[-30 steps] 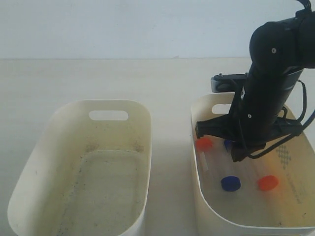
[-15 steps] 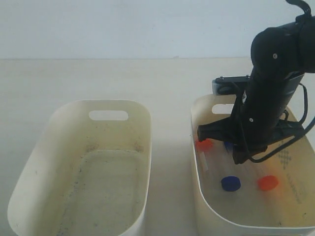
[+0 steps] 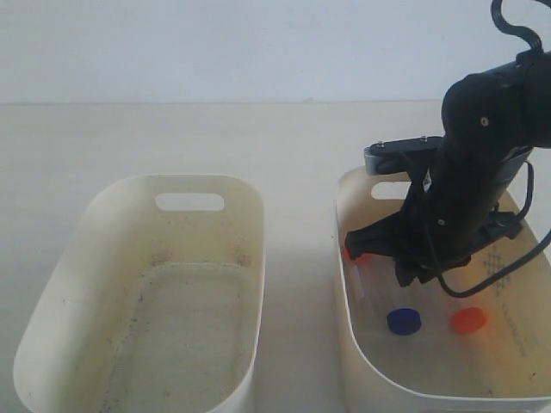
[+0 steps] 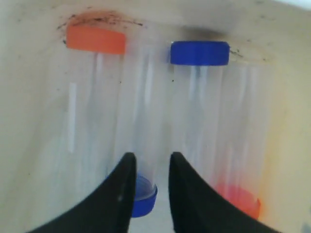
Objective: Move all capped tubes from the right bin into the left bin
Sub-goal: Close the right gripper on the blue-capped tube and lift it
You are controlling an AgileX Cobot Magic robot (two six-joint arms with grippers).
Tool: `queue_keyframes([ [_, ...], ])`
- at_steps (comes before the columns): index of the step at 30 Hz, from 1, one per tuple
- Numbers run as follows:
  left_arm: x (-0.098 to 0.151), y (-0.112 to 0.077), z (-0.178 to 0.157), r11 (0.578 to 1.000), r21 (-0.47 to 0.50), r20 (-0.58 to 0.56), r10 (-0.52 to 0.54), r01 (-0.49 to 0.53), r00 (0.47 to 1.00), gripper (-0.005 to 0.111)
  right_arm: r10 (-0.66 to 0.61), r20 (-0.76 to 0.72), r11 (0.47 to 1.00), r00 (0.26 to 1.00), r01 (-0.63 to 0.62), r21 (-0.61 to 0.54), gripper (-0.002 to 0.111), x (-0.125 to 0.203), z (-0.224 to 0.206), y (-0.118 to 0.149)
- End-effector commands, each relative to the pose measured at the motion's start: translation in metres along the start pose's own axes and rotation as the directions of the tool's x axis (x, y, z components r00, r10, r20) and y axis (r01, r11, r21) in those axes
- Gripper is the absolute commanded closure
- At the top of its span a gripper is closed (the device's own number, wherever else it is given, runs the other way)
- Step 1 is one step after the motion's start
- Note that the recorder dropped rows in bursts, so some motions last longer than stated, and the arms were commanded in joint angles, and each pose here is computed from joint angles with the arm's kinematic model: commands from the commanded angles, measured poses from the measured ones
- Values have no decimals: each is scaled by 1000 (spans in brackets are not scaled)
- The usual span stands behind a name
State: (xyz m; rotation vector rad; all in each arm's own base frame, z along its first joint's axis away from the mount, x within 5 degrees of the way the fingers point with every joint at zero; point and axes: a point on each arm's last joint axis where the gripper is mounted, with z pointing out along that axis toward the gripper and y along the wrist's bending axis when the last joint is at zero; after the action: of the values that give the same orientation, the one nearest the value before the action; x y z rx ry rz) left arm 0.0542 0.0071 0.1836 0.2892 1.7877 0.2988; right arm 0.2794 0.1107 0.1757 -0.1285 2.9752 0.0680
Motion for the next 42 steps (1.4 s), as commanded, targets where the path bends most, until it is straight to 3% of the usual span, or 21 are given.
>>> queue_keyframes([
  [1,-1,0,0,1000,5,8,-11,11,1000,102,-11,-6,1000,1000,11,-9,59,1,0,0],
  [4,-1,0,0,1000,5,8,-11,11,1000,102,10,-35,1000,999,-11,-22,51,4,0,1],
  [24,-1,0,0,1000,5,8,-11,11,1000,102,20,-1,999,1000,-20,-40,53,6,9,2],
  [32,-1,0,0,1000,5,8,-11,11,1000,102,26,-78,999,997,-28,-17,54,6,42,2],
  [35,-1,0,0,1000,5,8,-11,11,1000,102,31,-99,999,995,-32,-10,70,8,46,2],
  [40,-1,0,0,1000,5,8,-11,11,1000,102,29,-116,1000,993,-30,-5,77,9,45,1],
  [42,-1,0,0,1000,5,8,-11,11,1000,102,29,-126,1000,992,-29,-2,97,9,42,1],
])
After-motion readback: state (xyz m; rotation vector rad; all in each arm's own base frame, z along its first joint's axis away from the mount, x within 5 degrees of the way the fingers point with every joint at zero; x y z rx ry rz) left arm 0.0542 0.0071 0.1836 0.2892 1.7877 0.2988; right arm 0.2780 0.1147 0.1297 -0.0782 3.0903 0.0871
